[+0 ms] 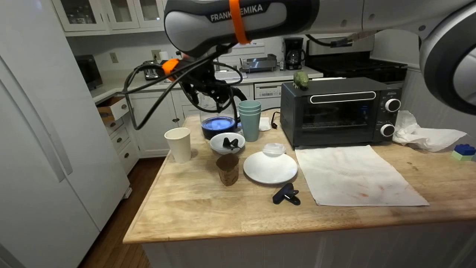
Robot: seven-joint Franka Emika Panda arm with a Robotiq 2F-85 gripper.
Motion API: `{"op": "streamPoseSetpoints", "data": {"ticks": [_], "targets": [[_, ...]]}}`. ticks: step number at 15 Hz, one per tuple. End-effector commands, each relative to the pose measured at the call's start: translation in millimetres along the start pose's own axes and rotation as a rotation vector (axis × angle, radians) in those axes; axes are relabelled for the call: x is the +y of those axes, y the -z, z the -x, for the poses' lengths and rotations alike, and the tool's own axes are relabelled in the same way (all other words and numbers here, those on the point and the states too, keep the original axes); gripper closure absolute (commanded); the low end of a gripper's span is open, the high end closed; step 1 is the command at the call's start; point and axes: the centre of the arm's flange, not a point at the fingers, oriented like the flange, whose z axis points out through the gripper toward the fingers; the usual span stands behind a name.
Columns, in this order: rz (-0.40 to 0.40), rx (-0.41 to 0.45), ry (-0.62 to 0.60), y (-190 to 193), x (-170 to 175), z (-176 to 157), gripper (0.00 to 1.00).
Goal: Remove the white lid from the paper cup on the left and put the white paper cup in the brown coffee sleeve
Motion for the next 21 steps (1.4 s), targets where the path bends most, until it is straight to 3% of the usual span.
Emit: {"op": "streamPoseSetpoints", "data": {"ticks": [1, 6, 11, 21], "targets": [[-0.044, -0.100, 0.098, -19, -6, 19, 0.00], [-0.052, -0.098, 0.180, -52, -20, 42, 0.00], [-0.081, -0.082, 0.181, -77, -29, 51, 0.00], [-0.110, -0.069, 0.153, -91, -34, 46, 0.03]]}}
